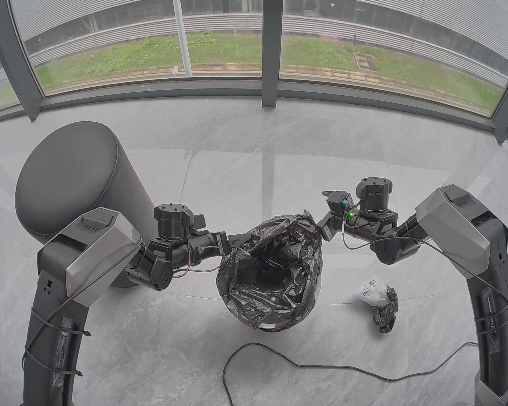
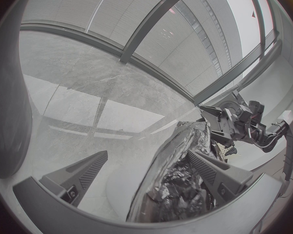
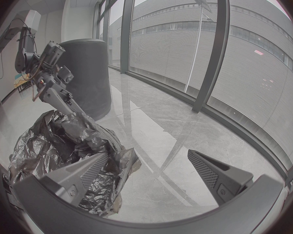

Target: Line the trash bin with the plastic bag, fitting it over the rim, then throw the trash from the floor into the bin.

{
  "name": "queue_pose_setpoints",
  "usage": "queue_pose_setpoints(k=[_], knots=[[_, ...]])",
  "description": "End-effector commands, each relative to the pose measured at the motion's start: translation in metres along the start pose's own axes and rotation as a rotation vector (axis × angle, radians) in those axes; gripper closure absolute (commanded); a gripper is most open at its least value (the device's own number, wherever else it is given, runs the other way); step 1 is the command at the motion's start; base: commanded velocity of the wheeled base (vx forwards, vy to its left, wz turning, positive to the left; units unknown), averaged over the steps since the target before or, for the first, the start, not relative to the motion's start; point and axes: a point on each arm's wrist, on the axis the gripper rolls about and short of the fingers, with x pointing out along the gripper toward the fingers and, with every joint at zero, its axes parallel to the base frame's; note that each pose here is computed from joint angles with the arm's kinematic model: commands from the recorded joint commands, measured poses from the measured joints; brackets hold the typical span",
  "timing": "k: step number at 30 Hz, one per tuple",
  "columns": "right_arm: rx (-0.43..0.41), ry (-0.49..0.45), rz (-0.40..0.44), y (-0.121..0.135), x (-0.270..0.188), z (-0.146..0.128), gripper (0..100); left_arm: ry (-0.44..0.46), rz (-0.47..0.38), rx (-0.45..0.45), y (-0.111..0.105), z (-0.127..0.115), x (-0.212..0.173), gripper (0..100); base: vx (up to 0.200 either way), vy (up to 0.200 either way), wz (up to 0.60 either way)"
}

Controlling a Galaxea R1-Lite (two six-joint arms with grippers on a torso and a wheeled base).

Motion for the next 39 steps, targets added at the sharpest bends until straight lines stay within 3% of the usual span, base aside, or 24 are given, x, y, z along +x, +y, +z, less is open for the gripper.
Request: queue_pose_setpoints(k=[1, 6, 11, 14, 20, 29, 31, 39], knots=[[-0.004, -0.012, -0.005, -0.002, -0.006, 0.007, 0, 0.010, 0.009, -0.008, 0.009, -0.003, 0.014, 0, 0.000, 0.000, 0.00], [-0.005, -0.015, -0.005, -0.002, -0.006, 0.007, 0, -0.008, 0.033, -0.012, 0.018, 0.003, 0.017, 0, 0.000, 0.000, 0.00], [-0.005, -0.014, -0.007, -0.002, -0.006, 0.007, 0, -0.078, -0.003, 0.023, -0.004, 0.034, 0.005, 0, 0.000, 0.000, 0.00], [-0.005, -0.016, -0.006, -0.002, -0.006, 0.006, 0, -0.084, -0.008, 0.026, -0.010, 0.040, 0.003, 0, 0.000, 0.000, 0.00], [0.014, 0.030, 0.037, 0.008, -0.026, 0.006, 0, -0.038, 0.034, 0.005, -0.005, 0.022, -0.001, 0, 0.000, 0.000, 0.00], [0.018, 0.039, 0.050, 0.010, -0.061, 0.029, 0, -0.030, 0.010, 0.017, -0.022, 0.015, -0.007, 0, 0.000, 0.000, 0.00], [0.028, 0.069, 0.097, 0.027, -0.077, 0.034, 0, -0.021, 0.008, 0.017, -0.025, 0.011, -0.009, 0, 0.000, 0.000, 0.00], [0.073, 0.205, 0.173, 0.056, -0.096, 0.003, 0, -0.004, 0.055, 0.012, -0.022, -0.003, -0.008, 0, 0.000, 0.000, 0.00]])
